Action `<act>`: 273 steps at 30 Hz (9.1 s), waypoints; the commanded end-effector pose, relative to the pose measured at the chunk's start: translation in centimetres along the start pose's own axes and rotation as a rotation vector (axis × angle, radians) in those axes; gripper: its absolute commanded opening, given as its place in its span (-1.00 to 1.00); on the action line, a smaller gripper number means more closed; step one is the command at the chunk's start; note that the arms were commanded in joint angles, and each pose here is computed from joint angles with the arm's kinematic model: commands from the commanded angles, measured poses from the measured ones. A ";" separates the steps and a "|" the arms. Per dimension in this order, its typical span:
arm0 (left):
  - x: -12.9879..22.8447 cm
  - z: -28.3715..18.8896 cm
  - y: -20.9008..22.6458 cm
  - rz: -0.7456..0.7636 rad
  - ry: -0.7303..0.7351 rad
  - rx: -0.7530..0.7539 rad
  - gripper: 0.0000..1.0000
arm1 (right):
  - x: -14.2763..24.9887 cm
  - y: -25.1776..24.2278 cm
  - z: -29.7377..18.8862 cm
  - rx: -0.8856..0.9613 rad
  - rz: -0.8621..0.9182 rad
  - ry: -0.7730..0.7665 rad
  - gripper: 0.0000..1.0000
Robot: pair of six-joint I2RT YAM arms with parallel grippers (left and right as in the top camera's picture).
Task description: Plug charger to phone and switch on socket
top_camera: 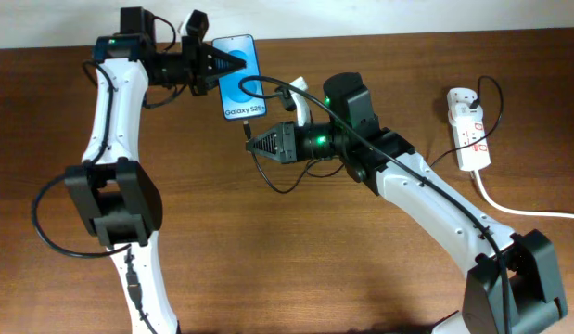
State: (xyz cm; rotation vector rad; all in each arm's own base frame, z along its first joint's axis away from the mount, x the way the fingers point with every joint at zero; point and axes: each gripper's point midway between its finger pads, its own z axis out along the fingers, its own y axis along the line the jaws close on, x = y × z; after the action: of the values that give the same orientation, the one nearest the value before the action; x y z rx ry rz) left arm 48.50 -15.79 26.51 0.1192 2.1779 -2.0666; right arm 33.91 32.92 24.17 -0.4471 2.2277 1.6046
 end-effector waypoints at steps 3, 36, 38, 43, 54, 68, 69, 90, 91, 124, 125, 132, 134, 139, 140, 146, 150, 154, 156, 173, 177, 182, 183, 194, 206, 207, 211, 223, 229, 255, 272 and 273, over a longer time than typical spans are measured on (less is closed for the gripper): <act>0.2 0.1 -1.5 0.009 0.011 0.054 -1.00 | 0.3 -0.5 0.4 0.015 -0.002 -0.001 -0.92; 0.9 1.9 -1.7 0.018 0.050 0.061 -1.00 | -1.8 -1.8 -0.7 0.044 -0.003 -0.074 -0.92; 0.9 1.9 -1.7 0.018 0.050 0.061 -1.00 | -2.0 -2.0 -0.8 0.060 0.004 -0.087 -0.92; 0.9 1.9 -1.7 0.018 0.050 0.061 -1.00 | -2.6 -2.6 -1.4 0.072 0.016 -0.107 -0.92; 1.0 1.9 -1.7 0.007 0.050 0.061 -1.00 | -3.3 -2.0 -1.5 0.050 -0.011 -0.130 -0.92; 0.7 1.4 -1.7 0.018 0.038 0.059 -1.00 | -1.7 -2.2 -1.3 0.041 0.046 -0.065 -0.55; 0.7 1.4 -1.7 0.018 0.038 0.059 -1.00 | -1.6 -2.0 -1.3 0.032 0.044 -0.060 -0.48; 4.6 1.0 10.7 -0.002 0.153 -0.708 -1.00 | -0.4 -15.8 -12.9 0.524 0.270 -0.131 0.75; 4.5 1.6 11.1 0.003 0.161 -0.707 -1.00 | -0.3 -16.1 -13.0 0.538 0.278 -0.129 0.76; 5.3 -0.1 26.5 -0.236 0.193 -0.960 -0.34 | 1.2 -16.6 -13.3 0.577 0.328 -0.093 0.77; 5.3 -0.4 26.7 -0.236 0.194 -0.981 -0.28 | 1.2 -16.6 -13.3 0.578 0.328 -0.093 0.77; 5.9 -2.2 27.5 -0.243 0.213 -1.096 -0.17 | 1.2 -16.6 -13.3 0.578 0.307 -0.087 0.79; 6.1 -3.8 27.9 -0.257 0.214 -1.198 -0.10 | 1.2 -16.6 -13.3 0.578 0.307 -0.087 0.79; 6.0 -7.1 28.4 -0.239 0.223 -1.398 -0.07 | 1.2 -16.6 -13.3 0.579 0.307 -0.086 0.80; 5.8 -7.2 28.3 -0.233 0.220 -1.404 -0.08 | 1.2 -16.6 -13.3 0.579 0.307 -0.086 0.80; -1.6 -9.2 13.6 0.021 -0.070 -1.388 -0.09 | -1.2 -12.9 -17.5 0.765 0.232 -0.049 0.80; -3.1 -9.5 4.2 0.221 -0.250 -1.336 -0.06 | -4.8 -7.6 -24.6 0.878 0.148 -0.195 0.79; -2.5 -9.8 0.1 0.281 -0.308 -1.319 0.15 | -3.2 -5.3 -39.7 1.063 0.270 -0.539 0.79; -2.5 -9.8 0.1 0.282 -0.309 -1.320 0.64 | -1.7 -4.6 -44.6 1.136 0.306 -0.652 0.79; -2.6 -9.8 0.1 0.283 -0.309 -1.319 0.99 | 0.4 -30.0 -49.8 1.159 0.529 -0.446 0.86; -2.6 -9.8 0.1 0.286 -0.313 -1.318 0.99 | 2.1 -34.6 -48.2 1.125 0.610 -0.396 0.86; -2.6 -9.8 0.1 0.286 -0.312 -1.318 0.99 | 2.5 -37.5 -46.5 1.122 0.612 -0.357 0.90; -2.6 -9.8 0.1 0.286 -0.312 -1.318 0.99 | 2.6 -38.2 -46.1 1.128 0.612 -0.343 0.90; -2.6 -9.4 0.0 0.292 -0.306 -1.316 0.99 | 2.3 -40.2 -44.7 1.237 0.556 -0.299 0.90; -2.8 -9.3 -0.1 0.300 -0.313 -1.313 0.99 | 4.3 -42.4 -43.0 1.196 0.619 -0.257 0.89; -2.8 -9.3 -0.1 0.301 -0.315 -1.313 0.99 | 4.4 -42.4 -42.9 1.190 0.622 -0.254 0.90; -2.9 -9.3 -0.1 0.303 -0.317 -1.312 0.99 | 4.3 -42.1 -42.2 1.149 0.627 -0.252 0.89; -2.9 -9.3 -0.1 0.303 -0.316 -1.312 0.99 | 3.4 -41.6 -39.4 1.108 0.587 -0.205 0.88; -2.9 -9.3 -0.1 0.303 -0.316 -1.312 0.99 | 3.5 -41.4 -38.6 1.100 0.590 -0.184 0.88; -3.1 -9.3 -0.2 0.308 -0.322 -1.311 0.99 | -8.5 -4.7 -48.9 1.183 0.004 -0.668 0.97; -3.0 -9.3 -0.2 0.308 -0.321 -1.311 0.99 | -2.7 2.2 -35.2 0.990 -0.050 -0.327 0.97; -3.0 -9.3 -0.2 0.308 -0.321 -1.311 0.99 | -2.7 2.2 -35.2 0.990 -0.050 -0.327 0.97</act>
State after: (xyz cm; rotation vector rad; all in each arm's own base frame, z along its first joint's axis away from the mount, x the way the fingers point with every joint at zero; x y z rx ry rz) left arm 51.47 -6.42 26.18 -0.0272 2.5923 -0.2362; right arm 31.58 0.15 37.54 0.0583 2.3640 0.3669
